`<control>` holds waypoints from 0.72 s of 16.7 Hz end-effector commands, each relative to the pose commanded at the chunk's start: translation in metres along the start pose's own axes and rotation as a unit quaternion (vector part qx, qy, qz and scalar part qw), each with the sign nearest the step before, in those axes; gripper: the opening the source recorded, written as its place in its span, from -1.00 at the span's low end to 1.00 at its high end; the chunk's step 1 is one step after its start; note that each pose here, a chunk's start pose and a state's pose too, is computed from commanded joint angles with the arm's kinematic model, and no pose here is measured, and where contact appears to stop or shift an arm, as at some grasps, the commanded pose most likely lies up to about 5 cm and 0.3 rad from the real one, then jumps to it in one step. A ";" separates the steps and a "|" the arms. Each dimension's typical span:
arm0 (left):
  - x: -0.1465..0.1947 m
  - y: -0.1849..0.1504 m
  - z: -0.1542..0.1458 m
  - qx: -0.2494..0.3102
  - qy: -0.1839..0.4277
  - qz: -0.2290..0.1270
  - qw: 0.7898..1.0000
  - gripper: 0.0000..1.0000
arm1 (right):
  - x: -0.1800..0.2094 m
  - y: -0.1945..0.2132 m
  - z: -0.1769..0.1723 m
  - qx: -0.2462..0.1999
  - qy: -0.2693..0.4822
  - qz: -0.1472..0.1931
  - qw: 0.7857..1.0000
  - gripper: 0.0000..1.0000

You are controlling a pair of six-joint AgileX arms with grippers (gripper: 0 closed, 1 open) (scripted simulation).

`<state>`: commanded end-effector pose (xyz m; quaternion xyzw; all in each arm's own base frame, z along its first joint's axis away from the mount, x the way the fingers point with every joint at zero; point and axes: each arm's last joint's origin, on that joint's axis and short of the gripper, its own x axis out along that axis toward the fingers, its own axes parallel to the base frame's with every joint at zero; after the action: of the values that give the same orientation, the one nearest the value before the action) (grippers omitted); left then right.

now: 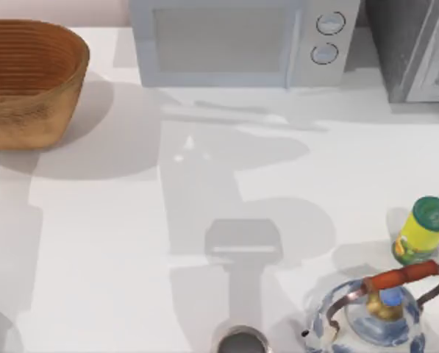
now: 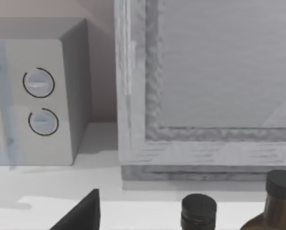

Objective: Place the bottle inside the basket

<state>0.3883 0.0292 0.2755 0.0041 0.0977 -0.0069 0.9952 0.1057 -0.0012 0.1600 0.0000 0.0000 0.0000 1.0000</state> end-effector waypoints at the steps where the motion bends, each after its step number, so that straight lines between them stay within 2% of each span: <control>1: 0.000 0.000 0.000 0.000 0.000 0.000 1.000 -0.85 | 0.000 0.000 0.000 0.000 0.000 0.000 1.000 1.00; 12: 0.000 0.000 0.000 0.000 0.000 0.000 1.000 0.81 | 0.000 0.000 0.000 0.000 0.000 0.000 1.000 1.00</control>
<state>0.3883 0.0292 0.2755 0.0041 0.0977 -0.0069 0.9952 0.1057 -0.0012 0.1600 0.0000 0.0000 0.0000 1.0000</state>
